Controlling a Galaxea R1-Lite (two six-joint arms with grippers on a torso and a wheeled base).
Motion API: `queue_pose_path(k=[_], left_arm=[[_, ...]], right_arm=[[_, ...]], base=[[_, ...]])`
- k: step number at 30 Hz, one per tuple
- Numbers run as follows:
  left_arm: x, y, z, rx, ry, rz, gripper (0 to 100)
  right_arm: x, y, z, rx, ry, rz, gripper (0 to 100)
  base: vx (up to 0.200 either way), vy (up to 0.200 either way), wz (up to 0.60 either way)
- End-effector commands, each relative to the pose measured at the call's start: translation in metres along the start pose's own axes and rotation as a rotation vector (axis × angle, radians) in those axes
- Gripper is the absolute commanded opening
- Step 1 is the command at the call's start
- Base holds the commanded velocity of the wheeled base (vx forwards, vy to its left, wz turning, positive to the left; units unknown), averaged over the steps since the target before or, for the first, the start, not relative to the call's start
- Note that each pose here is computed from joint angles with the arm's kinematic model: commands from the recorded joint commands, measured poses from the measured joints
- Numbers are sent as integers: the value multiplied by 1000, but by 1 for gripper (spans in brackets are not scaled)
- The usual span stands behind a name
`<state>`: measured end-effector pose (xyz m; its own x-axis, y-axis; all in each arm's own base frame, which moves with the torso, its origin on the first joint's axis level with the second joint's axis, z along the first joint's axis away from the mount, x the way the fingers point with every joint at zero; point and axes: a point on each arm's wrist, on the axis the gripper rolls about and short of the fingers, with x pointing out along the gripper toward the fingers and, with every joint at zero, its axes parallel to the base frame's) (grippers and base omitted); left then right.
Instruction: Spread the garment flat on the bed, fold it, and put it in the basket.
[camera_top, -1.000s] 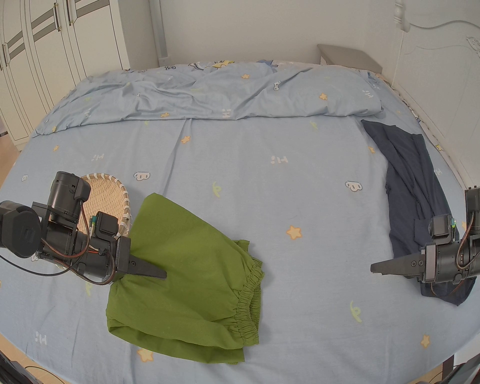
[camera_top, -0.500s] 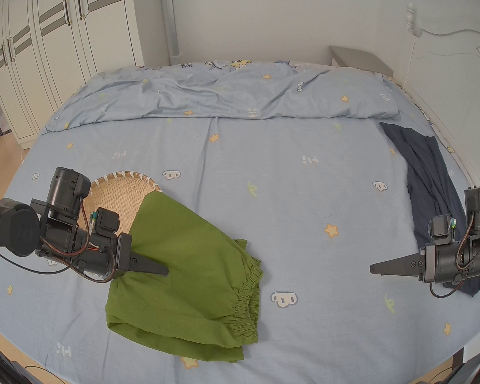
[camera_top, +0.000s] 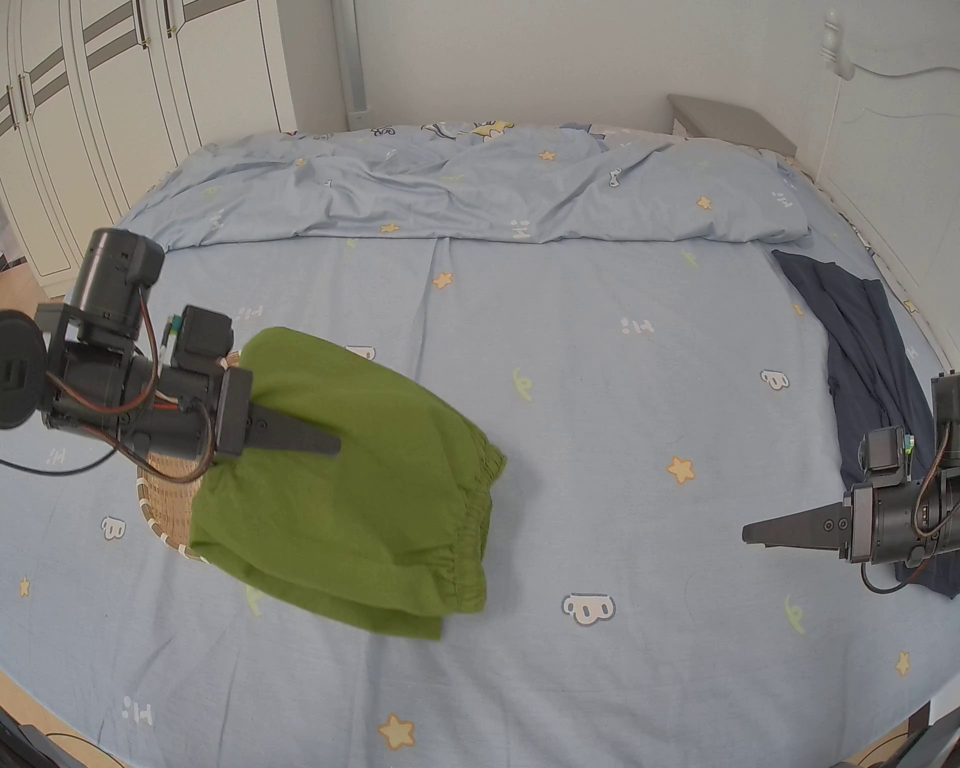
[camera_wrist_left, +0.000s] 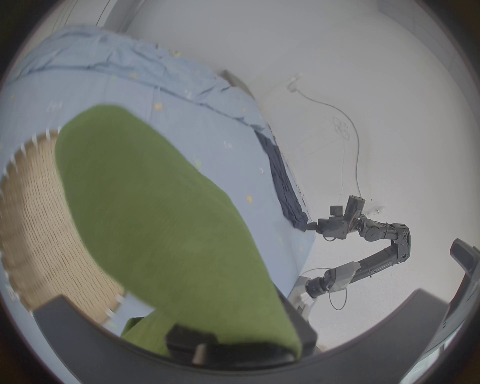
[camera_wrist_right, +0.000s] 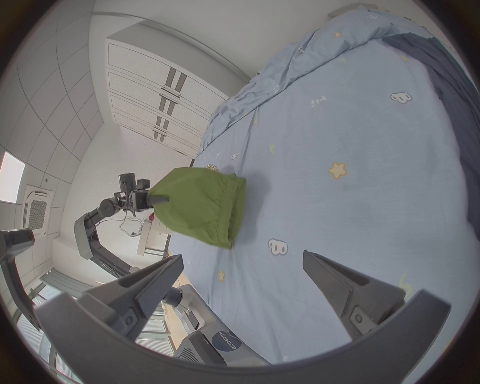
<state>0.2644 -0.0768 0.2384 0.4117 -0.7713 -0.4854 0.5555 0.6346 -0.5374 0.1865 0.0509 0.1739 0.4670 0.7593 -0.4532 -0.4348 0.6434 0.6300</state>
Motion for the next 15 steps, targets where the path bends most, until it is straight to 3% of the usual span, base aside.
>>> queue_pose_path(k=[1,7,10,15], left_arm=[[-18,-7,24,82,-98,16,0],[-39,-7,50,151,-212,47,0],[-43,14,61,159,-265,84,0],[-41,69,72,97,-303,162,0]], right_arm=[[3,1,-2,0,16,7,100],[2,0,-2,1,10,3,100],[0,2,0,-5,0,4,100],[0,1,0,-6,-2,-7,100]], base=[[0,0,0],[0,0,0],[0,0,0],[0,0,0]])
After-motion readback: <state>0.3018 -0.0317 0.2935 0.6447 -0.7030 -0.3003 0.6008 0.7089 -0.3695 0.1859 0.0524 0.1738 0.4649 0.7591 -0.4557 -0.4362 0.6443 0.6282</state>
